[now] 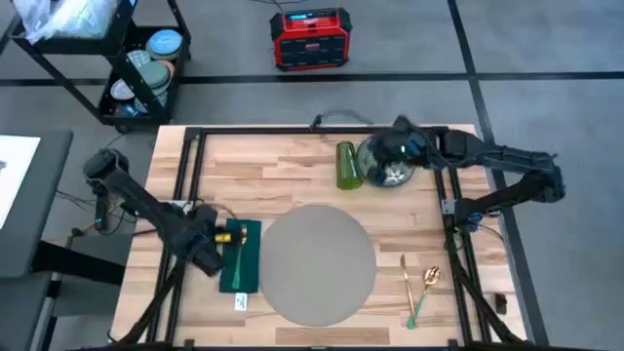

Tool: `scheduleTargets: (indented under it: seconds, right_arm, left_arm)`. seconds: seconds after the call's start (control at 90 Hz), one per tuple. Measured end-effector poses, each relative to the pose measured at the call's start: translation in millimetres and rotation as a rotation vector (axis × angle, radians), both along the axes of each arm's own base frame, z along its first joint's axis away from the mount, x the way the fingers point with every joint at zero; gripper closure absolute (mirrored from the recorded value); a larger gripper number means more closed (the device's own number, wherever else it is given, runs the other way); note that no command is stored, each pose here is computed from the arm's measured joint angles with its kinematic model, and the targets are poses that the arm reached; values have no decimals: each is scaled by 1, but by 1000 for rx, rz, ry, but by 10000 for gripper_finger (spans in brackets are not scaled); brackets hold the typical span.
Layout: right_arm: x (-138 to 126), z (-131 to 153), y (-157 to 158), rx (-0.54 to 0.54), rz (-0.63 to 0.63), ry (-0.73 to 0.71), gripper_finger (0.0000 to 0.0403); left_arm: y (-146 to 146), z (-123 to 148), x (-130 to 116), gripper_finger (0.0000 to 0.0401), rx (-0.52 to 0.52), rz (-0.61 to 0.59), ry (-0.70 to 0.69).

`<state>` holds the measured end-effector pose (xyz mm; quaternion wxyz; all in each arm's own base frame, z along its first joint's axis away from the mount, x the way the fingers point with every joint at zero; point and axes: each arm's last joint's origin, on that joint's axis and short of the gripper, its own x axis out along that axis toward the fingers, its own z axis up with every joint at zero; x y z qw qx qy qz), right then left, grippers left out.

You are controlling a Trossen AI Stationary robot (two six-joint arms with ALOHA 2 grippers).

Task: Set table place
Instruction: Put the green plate on the gray tablemat to the right of the green table napkin

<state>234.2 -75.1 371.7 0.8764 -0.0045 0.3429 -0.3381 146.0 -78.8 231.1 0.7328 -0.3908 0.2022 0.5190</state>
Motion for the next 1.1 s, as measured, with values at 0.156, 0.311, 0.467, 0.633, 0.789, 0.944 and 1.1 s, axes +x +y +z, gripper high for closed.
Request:
scheduleTargets:
  seconds: [0.156,0.311,0.467,0.633,0.789,0.944,1.1]
  right_arm:
    - [-13,-5,-37,3,-160,0,399]
    - [-35,-48,-63,139,-334,147,398]
    - [-65,-105,-80,344,-488,236,379]
    - [-78,-129,-98,494,-583,45,322]
    - [-95,-129,-115,499,-740,-30,258]
    - [-108,-130,-124,549,-865,-111,199]
    - [-110,-134,-126,568,-907,-111,180]
  left_arm:
    - [38,24,5,401,422,54,-157]
    - [64,30,3,401,471,122,-27]
    - [80,34,0,401,358,203,-28]
    - [94,45,14,401,360,76,16]
    - [111,59,30,401,353,-105,-9]
    - [125,67,36,401,368,-167,-51]
    - [133,67,36,401,355,-167,-50]
